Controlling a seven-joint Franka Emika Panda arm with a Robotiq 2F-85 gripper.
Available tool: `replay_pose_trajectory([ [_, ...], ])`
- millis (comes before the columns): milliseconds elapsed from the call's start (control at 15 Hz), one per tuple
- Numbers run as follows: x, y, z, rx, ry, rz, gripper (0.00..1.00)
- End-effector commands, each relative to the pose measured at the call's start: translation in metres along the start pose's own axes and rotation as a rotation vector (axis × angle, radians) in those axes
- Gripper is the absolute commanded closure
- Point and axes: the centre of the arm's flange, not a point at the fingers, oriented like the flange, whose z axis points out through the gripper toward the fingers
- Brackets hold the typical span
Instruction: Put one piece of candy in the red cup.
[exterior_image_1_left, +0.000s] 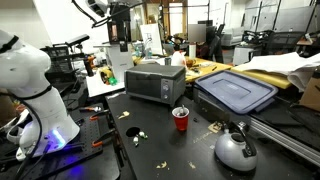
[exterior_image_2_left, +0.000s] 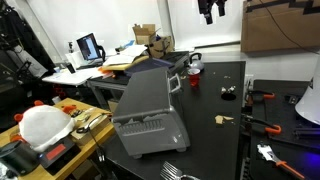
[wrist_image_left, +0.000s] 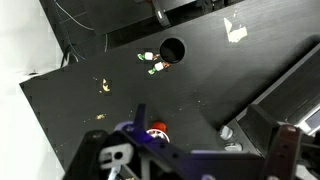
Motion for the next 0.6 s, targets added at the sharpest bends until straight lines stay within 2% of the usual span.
replay_pose_trajectory([
  [0,0.004,-0.003,-0.010,0.018,-0.026,-0.091,0.00],
  [133,0.018,-0.007,-0.006,0.018,-0.009,-0.087,0.00],
  [200,0.004,-0.004,-0.002,0.000,-0.001,-0.072,0.00],
  [533,0.006,-0.004,0.000,-0.002,-0.008,-0.072,0.00],
])
